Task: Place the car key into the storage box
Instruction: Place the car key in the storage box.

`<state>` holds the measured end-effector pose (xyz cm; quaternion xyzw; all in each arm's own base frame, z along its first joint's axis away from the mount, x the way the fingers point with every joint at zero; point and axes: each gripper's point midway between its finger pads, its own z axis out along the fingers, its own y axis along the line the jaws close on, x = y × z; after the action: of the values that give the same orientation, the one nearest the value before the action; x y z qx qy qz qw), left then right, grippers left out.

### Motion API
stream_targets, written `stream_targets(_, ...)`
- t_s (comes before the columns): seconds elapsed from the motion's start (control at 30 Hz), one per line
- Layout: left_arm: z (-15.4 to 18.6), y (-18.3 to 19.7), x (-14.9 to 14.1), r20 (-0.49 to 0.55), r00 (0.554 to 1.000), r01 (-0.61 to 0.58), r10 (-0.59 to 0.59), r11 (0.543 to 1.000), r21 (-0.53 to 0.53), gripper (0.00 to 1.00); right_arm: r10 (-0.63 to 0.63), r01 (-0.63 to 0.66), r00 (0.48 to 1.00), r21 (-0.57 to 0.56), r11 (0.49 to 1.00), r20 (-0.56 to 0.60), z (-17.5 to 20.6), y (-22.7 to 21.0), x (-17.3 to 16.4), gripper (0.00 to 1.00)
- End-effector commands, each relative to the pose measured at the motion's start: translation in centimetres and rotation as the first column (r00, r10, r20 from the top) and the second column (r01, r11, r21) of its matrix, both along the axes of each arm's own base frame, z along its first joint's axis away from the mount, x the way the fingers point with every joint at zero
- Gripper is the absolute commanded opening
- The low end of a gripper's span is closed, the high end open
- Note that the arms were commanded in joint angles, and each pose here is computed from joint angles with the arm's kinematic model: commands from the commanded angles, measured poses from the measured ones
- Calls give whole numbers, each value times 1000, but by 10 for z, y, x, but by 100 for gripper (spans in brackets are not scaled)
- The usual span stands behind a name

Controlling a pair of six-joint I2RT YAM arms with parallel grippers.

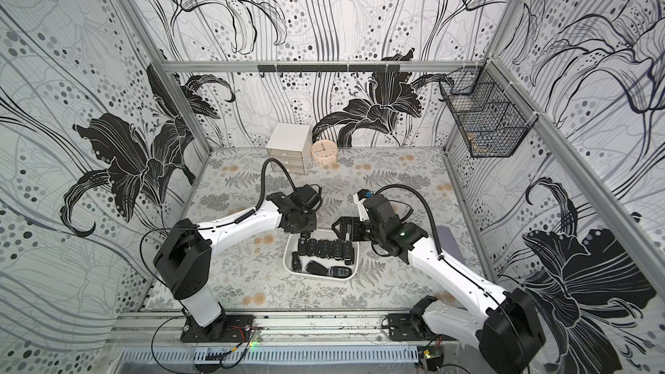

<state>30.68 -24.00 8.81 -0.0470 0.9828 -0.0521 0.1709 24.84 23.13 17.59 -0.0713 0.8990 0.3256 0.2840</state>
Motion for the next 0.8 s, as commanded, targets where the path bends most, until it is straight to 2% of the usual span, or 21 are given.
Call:
stream_targets(0.0, -3, -15, -2, 23, 1000, 7, -7, 1000, -14, 27, -2, 2, 1000, 6, 1000, -14, -2, -5, -7, 100)
stream_targets(0.27, -25, -34, -14, -18, 999, 43, -43, 999, -6, 27, -6, 6, 1000, -6, 1000, -19, -6, -9, -11, 100)
stream_targets(0.77, -37, -27, -21, -39, 999, 26, -25, 999, 30, 26, 10, -10, 1000, -20, 1000, -20, -8, -4, -5, 100)
